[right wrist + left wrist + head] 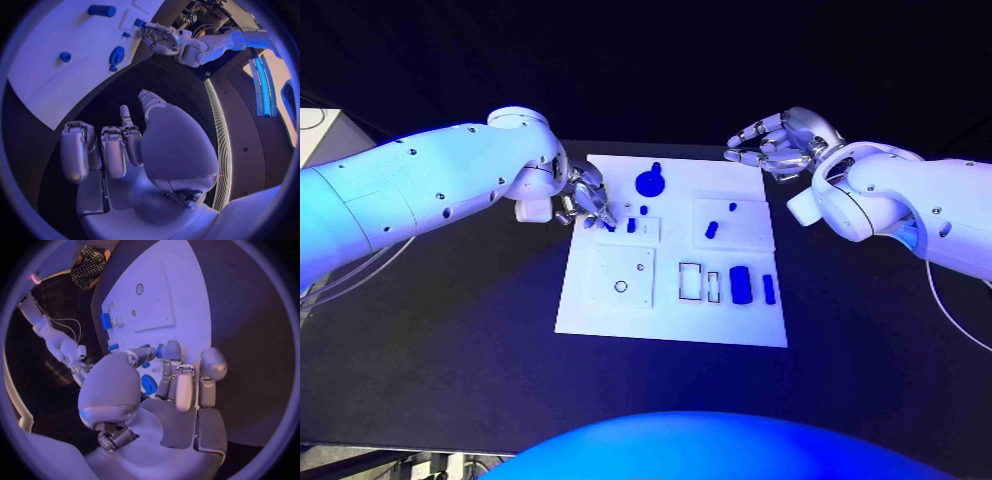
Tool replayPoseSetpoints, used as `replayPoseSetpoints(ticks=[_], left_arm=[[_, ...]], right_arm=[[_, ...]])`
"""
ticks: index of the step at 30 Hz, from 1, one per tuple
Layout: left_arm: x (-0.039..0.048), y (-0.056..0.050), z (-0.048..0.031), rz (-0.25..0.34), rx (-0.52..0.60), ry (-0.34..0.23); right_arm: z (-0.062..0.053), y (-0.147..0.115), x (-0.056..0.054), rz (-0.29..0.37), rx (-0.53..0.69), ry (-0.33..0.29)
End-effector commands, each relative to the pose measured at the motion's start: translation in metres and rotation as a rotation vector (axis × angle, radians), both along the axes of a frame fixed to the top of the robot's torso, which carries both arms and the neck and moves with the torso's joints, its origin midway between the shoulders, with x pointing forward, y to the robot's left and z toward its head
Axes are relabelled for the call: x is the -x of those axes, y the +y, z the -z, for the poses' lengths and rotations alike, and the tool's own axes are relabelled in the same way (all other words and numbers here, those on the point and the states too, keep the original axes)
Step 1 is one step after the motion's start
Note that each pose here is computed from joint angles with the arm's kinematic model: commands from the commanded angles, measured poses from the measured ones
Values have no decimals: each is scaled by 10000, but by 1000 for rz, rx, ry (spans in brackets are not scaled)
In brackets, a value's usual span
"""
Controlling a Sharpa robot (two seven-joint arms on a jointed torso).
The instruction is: Assemble the parts on the task board
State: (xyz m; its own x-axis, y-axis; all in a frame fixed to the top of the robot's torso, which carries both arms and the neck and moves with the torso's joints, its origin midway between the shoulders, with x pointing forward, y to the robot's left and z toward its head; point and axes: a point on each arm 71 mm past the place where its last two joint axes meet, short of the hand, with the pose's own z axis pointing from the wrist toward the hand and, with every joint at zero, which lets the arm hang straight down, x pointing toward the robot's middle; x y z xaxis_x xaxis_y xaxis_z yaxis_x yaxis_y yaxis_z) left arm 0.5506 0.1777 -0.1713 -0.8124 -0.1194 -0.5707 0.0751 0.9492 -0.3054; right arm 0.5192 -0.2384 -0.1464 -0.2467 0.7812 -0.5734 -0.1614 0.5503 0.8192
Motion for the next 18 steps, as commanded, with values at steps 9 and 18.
replayPoseSetpoints(ticks=[9, 18], left_arm=[[15, 44, 70, -4, -43, 110], [18, 49, 81, 8, -57, 141]], right_arm=[[0, 15, 0, -15, 3, -3], [1, 16, -1, -15, 4, -3]])
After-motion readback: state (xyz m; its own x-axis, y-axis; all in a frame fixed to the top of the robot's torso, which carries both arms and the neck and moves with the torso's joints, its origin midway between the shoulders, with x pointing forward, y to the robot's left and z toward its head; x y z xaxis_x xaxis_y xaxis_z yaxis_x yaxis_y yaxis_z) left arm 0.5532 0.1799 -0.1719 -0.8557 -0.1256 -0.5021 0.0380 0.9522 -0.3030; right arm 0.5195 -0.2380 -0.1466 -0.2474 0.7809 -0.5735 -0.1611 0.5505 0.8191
